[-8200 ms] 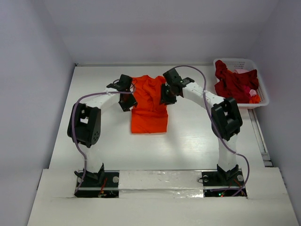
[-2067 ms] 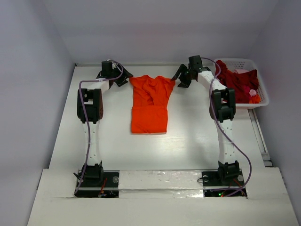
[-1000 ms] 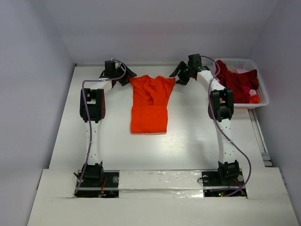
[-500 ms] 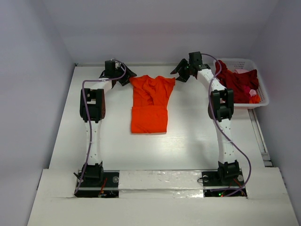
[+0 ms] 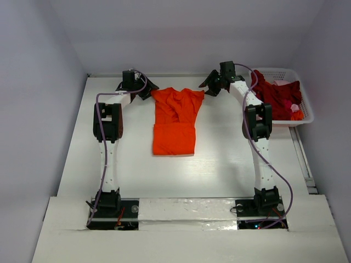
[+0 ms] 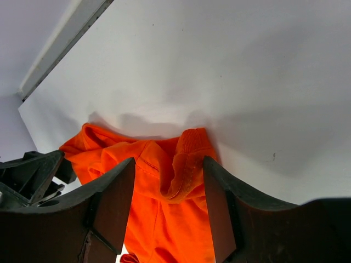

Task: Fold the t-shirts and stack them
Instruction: Grab one side of the 2/3 rectangular tshirt with both arms

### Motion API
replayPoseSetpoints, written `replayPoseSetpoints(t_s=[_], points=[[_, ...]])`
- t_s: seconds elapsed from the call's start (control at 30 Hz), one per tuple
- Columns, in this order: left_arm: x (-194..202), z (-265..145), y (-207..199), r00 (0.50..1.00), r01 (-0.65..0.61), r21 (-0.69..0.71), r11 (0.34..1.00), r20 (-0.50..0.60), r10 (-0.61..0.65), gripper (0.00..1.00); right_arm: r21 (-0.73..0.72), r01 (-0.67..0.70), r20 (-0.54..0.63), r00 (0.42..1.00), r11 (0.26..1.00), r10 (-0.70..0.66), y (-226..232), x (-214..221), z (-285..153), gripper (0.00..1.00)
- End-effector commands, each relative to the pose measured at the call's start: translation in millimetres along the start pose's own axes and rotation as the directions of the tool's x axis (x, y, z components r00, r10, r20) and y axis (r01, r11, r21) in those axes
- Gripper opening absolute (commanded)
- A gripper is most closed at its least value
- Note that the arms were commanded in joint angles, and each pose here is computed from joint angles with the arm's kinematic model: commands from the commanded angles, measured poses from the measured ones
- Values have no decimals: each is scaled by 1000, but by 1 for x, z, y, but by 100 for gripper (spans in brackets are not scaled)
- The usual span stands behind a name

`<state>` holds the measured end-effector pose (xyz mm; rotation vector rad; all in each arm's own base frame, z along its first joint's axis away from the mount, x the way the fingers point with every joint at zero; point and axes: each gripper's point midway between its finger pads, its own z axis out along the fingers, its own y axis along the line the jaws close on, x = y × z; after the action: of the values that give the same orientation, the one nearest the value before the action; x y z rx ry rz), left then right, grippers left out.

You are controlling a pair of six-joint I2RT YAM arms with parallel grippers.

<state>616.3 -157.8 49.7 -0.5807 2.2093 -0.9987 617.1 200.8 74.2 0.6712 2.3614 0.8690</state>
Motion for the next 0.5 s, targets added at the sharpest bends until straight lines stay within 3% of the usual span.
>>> replayPoseSetpoints(t_s=[0.0, 0.47], points=[[0, -11, -5, 1000, -15, -44, 999, -3, 15, 51, -27, 0, 7, 1000, 1000, 1, 9, -2, -1, 58], [-10, -17, -21, 1000, -27, -29, 999, 9, 27, 50, 15, -12, 5, 1000, 1000, 12, 11, 10, -13, 59]])
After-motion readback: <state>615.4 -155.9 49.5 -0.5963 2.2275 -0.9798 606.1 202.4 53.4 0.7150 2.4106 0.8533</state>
